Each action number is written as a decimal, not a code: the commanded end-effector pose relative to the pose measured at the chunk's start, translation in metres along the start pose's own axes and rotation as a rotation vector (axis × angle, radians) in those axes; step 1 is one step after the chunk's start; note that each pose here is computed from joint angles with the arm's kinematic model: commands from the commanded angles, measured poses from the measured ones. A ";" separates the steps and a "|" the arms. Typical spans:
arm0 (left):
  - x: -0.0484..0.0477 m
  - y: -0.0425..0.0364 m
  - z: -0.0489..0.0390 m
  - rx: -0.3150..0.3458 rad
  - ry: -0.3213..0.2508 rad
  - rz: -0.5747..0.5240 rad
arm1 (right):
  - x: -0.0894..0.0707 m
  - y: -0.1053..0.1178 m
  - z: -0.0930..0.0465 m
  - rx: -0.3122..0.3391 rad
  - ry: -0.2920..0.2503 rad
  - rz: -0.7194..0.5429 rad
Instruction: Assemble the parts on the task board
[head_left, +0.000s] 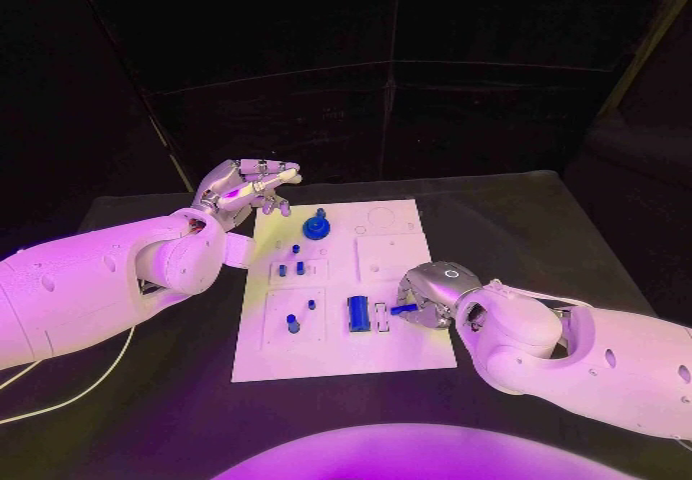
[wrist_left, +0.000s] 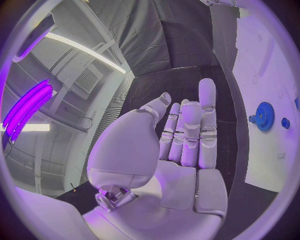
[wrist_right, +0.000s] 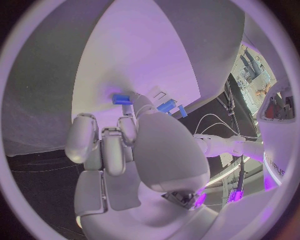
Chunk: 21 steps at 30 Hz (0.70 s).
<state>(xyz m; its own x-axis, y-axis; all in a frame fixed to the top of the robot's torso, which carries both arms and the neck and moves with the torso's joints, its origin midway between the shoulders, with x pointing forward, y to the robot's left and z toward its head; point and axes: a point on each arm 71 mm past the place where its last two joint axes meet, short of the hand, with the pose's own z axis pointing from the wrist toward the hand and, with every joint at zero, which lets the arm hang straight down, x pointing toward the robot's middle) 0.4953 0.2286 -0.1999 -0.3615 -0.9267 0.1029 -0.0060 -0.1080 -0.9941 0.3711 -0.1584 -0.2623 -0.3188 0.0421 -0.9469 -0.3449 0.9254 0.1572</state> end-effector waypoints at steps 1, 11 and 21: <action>0.0013 -0.0012 0.0004 0.005 0.011 -0.007 | -0.002 0.000 -0.002 0.002 -0.032 0.008; 0.0019 -0.0011 0.0003 0.003 0.011 -0.007 | -0.011 0.008 -0.009 -0.019 -0.113 0.098; 0.0022 -0.0014 -0.0003 0.004 0.014 -0.009 | -0.012 0.008 -0.008 0.016 -0.139 0.207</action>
<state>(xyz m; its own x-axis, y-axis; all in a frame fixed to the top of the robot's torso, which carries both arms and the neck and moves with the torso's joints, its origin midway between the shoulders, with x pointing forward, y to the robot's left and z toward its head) 0.4946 0.2280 -0.1998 -0.3637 -0.9257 0.1041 -0.0079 -0.1086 -0.9941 0.3642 -0.1531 -0.2494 -0.2643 0.2099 -0.9413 -0.3116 0.9051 0.2893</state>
